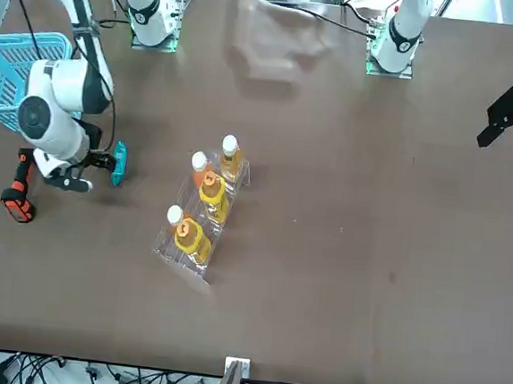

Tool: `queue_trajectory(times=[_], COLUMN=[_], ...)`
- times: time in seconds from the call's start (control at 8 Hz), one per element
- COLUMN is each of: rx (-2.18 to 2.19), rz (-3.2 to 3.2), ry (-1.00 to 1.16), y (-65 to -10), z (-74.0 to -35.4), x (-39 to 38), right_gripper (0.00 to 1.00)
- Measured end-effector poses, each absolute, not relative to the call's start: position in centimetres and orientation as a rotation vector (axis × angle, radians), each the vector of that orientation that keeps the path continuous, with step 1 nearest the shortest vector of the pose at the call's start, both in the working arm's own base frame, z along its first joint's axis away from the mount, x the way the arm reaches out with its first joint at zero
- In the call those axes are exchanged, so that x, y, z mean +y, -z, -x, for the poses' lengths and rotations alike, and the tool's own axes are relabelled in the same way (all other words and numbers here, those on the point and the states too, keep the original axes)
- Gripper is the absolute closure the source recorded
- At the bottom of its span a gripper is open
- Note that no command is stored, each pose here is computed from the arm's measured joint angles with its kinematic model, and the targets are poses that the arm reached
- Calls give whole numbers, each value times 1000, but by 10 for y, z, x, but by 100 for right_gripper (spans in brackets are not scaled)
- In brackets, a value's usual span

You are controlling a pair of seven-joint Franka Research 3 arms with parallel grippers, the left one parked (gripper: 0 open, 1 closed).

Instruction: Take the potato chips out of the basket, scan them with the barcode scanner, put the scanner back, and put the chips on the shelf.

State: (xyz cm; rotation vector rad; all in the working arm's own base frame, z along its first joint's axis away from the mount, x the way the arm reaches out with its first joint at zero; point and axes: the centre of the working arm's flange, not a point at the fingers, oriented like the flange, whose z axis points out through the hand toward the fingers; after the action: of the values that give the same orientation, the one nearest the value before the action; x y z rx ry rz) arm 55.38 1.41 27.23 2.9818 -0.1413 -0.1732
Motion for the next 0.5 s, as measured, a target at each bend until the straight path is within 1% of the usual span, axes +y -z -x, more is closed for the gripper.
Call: queue_trajectory(times=[0.5], rx=[-155], rz=[-2990], ry=[177], y=[-243], z=[-532], x=[16], right_gripper=[0])
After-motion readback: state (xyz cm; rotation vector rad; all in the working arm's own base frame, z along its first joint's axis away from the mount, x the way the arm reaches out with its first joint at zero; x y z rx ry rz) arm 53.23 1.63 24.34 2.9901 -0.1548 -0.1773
